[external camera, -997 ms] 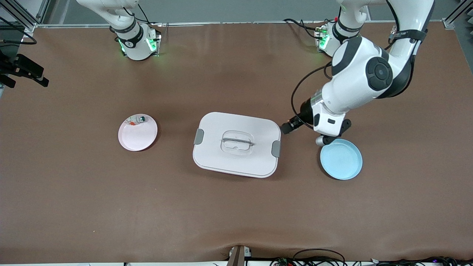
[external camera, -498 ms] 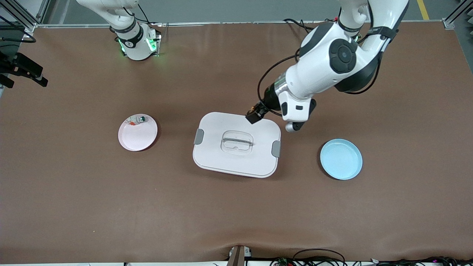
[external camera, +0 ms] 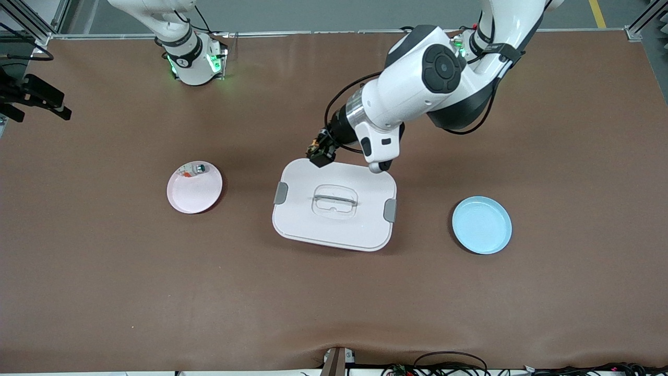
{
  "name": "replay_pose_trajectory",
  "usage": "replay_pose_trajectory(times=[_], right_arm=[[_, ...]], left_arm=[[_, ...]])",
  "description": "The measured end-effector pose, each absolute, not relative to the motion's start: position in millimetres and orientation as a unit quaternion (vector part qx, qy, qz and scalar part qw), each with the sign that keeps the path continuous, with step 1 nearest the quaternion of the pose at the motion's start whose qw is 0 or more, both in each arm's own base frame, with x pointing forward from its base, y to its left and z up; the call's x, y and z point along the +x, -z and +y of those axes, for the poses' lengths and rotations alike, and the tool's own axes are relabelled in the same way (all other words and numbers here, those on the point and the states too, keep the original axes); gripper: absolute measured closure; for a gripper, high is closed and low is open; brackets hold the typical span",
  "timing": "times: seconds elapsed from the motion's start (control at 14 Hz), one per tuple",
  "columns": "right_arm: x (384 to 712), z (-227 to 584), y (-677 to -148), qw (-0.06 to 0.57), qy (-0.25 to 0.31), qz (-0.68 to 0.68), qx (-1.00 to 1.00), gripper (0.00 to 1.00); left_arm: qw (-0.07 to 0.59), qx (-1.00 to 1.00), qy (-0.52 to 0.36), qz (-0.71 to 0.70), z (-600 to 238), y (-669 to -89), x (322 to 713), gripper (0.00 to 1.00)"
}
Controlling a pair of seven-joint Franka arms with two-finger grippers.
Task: Transfer orange switch to right arm and place
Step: 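Lift the switch with the left gripper and carry it over the white box, then hold the switch with the left gripper while the right gripper reaches it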
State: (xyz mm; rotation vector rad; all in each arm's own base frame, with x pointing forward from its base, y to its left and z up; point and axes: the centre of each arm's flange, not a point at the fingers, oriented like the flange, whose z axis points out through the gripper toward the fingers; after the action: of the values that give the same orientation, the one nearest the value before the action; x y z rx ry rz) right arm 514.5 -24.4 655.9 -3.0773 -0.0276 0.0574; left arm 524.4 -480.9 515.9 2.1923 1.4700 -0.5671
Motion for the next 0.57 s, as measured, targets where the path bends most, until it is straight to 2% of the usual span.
replay_pose_trajectory(times=[0.57], right_arm=[[520, 14, -618, 0.218, -0.048, 0.091, -0.971, 0.0]], left_arm=[[0.245, 0.747, 0.22, 0.577, -520, -518, 503, 0.27]])
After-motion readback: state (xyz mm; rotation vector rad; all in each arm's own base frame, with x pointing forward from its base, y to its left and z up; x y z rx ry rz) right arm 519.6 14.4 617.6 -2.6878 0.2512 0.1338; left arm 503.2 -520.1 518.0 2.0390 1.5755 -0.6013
